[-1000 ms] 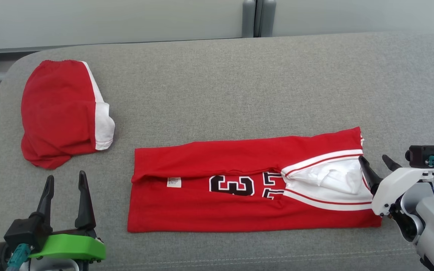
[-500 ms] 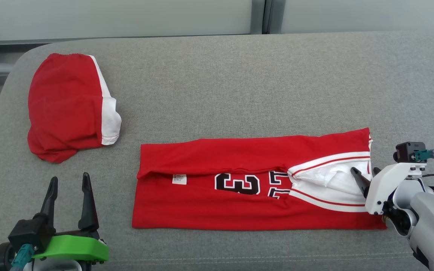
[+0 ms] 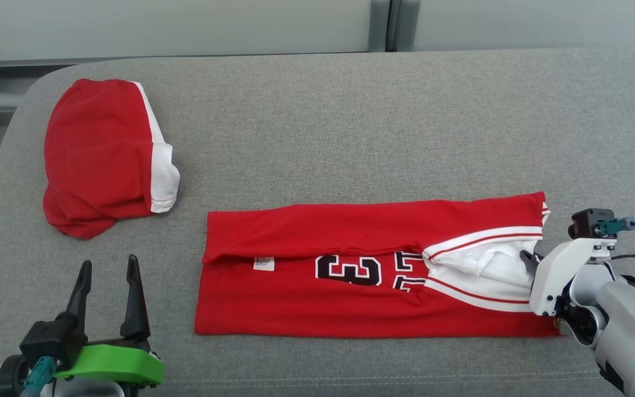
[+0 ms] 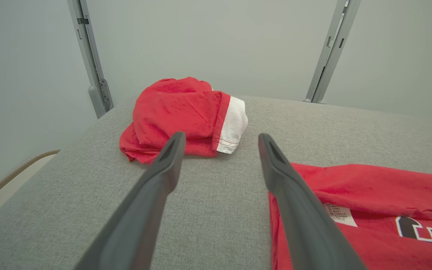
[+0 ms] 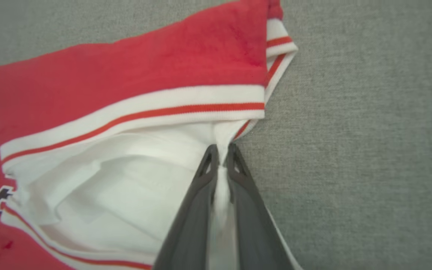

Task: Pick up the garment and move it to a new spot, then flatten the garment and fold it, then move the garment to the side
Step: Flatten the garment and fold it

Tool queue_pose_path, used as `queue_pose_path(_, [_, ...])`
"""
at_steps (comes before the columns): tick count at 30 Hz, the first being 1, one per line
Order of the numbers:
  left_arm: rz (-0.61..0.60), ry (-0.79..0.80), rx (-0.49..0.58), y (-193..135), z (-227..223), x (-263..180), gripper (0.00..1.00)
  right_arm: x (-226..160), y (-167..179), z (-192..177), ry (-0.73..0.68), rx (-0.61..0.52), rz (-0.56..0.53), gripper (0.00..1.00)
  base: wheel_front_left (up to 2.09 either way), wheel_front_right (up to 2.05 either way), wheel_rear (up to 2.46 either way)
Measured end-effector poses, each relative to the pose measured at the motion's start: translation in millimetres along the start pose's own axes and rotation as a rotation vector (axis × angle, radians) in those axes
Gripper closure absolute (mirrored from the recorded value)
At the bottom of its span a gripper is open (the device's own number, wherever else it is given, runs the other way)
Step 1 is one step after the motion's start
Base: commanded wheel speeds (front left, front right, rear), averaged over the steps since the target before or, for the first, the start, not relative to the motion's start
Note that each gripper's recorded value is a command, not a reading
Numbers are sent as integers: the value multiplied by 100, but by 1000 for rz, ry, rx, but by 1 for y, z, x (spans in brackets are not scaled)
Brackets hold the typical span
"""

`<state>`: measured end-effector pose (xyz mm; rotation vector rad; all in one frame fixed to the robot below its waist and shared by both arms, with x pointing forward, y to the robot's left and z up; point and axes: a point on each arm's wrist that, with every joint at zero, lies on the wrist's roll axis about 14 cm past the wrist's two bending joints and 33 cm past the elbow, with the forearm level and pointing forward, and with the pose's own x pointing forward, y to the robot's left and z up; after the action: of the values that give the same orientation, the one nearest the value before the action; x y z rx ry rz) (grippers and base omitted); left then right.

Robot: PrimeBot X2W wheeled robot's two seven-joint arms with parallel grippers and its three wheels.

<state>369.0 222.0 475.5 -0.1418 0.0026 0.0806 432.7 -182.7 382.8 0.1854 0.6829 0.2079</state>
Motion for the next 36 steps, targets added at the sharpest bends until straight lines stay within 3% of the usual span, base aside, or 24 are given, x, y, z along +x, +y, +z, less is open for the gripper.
queue_pose_path(6, [-10,2,-3,-4,-1,1,0,-6,-13,12,-58,-19,-26,100,0,0,0])
queue_pose_path(15, [-53,8,-13,-19,-4,7,0,-40,-91,46,-141,-62,-218,100,0,0,0])
queue_pose_path(19, [-70,16,-19,-25,-6,10,0,-46,-100,50,-150,-63,-241,100,0,0,0])
queue_pose_path(25, [-95,33,-29,-34,-13,14,0,-46,-85,61,-166,-3,-179,100,0,0,0])
queue_pose_path(36, [-133,37,-39,-48,-14,19,0,-56,-19,87,-192,157,90,100,0,0,0])
